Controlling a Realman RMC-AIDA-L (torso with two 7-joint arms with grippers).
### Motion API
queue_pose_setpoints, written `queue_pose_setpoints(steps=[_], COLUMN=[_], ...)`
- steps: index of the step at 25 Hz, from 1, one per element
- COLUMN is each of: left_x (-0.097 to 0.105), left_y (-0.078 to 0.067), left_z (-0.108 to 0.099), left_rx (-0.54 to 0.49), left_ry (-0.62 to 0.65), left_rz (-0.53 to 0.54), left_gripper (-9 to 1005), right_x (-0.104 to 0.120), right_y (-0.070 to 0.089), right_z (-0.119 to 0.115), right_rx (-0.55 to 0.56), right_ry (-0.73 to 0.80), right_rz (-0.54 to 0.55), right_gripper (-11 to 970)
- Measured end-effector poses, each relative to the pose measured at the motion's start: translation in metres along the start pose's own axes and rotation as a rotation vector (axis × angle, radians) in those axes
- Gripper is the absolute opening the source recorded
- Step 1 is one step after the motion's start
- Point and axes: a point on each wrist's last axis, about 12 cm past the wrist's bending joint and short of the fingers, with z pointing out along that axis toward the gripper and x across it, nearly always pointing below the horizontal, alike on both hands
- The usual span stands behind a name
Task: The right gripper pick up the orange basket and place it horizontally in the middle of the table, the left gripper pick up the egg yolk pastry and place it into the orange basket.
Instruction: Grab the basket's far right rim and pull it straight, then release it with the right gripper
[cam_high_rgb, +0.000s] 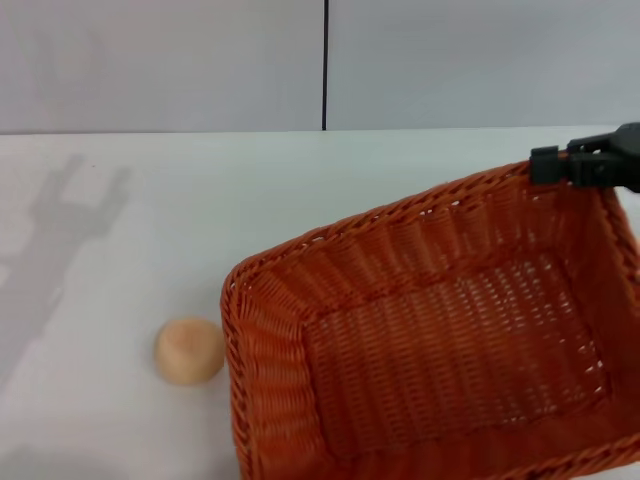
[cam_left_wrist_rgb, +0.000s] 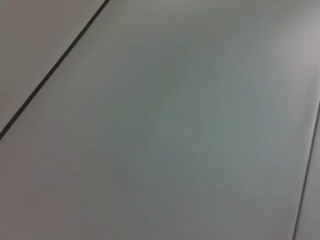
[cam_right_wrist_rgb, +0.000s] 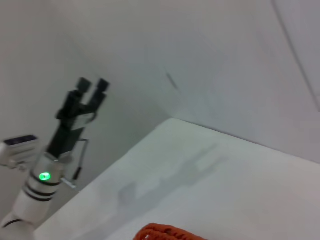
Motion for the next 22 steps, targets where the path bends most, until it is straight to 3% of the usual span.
queue_pose_setpoints(steps=[7, 16, 19, 22], left_x=[0.001, 0.001, 0.001, 0.001], left_y=[0.0, 0.001, 0.001, 0.001], left_z=[0.002, 0.004, 0.003, 0.004], left_rx=[-0.001, -0.003, -0.005, -0.004], left_ry=[0.003, 0.007, 0.008, 0.008], left_rz=[-0.001, -0.001, 0.0, -0.001], left_gripper=[799, 799, 798, 798], right_x=[0.014, 0.017, 0.019, 0.02], right_y=[-0.009, -0.008, -0.008, -0.009], right_z=[0.011, 0.021, 0.021, 0.018], right_rx=[0.027, 0.012, 0.013, 0.021], right_ry=[-0.004, 0.024, 0.024, 0.024], right_rz=[0.046, 0.049, 0.055, 0.062], right_gripper=[178, 173, 333, 428])
